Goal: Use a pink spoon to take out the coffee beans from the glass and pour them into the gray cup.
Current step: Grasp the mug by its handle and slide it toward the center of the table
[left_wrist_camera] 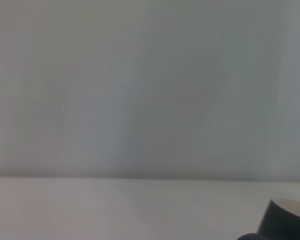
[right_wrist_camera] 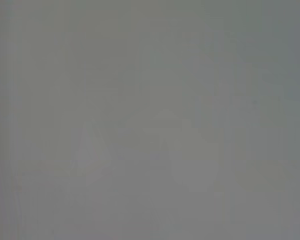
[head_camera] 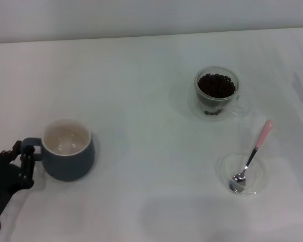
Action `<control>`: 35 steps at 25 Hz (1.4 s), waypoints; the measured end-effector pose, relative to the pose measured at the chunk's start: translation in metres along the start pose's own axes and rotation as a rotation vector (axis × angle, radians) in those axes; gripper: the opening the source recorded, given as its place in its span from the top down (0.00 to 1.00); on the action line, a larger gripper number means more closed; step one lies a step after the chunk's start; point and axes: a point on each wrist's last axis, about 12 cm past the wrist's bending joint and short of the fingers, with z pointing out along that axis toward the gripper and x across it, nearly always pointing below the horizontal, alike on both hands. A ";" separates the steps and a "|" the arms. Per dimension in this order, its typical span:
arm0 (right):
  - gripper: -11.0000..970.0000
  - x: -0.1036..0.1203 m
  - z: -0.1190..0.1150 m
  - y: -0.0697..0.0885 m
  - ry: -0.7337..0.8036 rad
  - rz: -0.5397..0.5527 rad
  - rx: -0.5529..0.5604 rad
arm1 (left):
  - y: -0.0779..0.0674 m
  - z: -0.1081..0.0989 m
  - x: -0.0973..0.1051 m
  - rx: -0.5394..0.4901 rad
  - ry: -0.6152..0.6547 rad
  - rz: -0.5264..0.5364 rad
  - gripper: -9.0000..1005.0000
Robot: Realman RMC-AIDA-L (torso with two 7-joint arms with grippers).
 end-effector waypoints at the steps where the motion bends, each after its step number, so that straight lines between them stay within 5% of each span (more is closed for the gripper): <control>1: 0.23 0.000 0.001 0.000 -0.001 -0.001 -0.003 | -0.001 0.005 -0.002 0.015 -0.005 0.006 0.81; 10: 0.23 -0.003 0.006 0.003 -0.011 -0.005 -0.015 | -0.013 0.042 -0.018 0.125 -0.028 0.036 0.81; 19: 0.23 -0.003 0.006 0.003 -0.012 -0.002 -0.012 | -0.041 0.076 -0.021 0.291 0.067 0.069 0.81; 35: 0.23 -0.005 0.010 0.006 -0.017 -0.013 -0.030 | -0.053 0.082 -0.018 0.376 0.122 0.113 0.81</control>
